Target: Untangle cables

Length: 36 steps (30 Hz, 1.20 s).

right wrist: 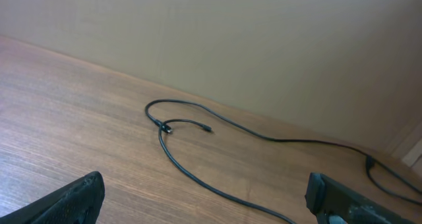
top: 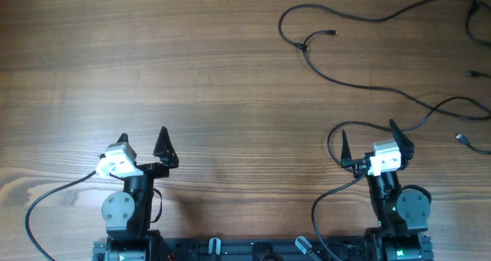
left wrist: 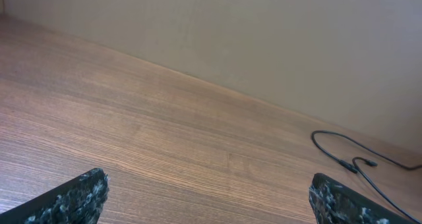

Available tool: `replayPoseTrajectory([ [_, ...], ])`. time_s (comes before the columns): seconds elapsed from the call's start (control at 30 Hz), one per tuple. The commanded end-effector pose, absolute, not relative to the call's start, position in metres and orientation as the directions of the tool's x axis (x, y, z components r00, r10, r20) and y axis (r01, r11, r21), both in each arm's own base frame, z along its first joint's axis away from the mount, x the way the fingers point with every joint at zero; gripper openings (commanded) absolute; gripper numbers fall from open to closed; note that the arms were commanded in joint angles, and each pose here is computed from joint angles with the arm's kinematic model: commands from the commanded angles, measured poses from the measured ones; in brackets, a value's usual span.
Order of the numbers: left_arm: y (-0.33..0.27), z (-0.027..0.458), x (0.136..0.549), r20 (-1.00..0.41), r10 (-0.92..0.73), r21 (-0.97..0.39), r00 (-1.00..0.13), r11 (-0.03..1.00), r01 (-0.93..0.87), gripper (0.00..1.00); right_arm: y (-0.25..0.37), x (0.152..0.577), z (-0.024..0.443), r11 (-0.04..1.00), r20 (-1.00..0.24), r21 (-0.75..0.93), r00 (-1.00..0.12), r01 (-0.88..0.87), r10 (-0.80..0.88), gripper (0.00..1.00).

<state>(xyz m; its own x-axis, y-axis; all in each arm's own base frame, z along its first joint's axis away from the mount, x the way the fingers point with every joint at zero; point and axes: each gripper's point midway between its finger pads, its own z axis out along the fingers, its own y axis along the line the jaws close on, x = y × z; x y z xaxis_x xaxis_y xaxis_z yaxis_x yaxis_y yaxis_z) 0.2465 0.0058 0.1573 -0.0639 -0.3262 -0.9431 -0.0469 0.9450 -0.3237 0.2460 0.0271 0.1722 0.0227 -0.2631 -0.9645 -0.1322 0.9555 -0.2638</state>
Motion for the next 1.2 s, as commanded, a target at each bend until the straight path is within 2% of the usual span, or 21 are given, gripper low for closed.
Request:
replayPoseTrajectory([
  [0.0,0.006,0.156,0.246,-0.95,-0.304,-0.302,-0.067,0.952,-0.043,1.0,0.024,0.245,0.175,0.953,-0.96,-0.281,0.036,-0.114,-0.279,1.0],
  [0.1,0.006,0.156,0.246,-0.95,-0.304,-0.302,-0.067,0.952,-0.043,1.0,0.023,0.246,0.176,0.96,-0.967,-0.256,0.032,-0.109,-0.254,1.0],
  [0.33,0.006,0.156,0.246,-0.95,-0.304,-0.302,-0.067,0.952,-0.043,1.0,0.006,0.247,0.177,0.998,-0.998,-0.067,0.011,-0.015,-0.067,1.0],
  [1.17,0.006,0.156,0.246,-0.95,-0.304,-0.302,-0.067,0.952,-0.042,1.0,0.007,0.247,0.177,0.997,-0.997,-0.072,0.011,-0.023,-0.071,1.0],
])
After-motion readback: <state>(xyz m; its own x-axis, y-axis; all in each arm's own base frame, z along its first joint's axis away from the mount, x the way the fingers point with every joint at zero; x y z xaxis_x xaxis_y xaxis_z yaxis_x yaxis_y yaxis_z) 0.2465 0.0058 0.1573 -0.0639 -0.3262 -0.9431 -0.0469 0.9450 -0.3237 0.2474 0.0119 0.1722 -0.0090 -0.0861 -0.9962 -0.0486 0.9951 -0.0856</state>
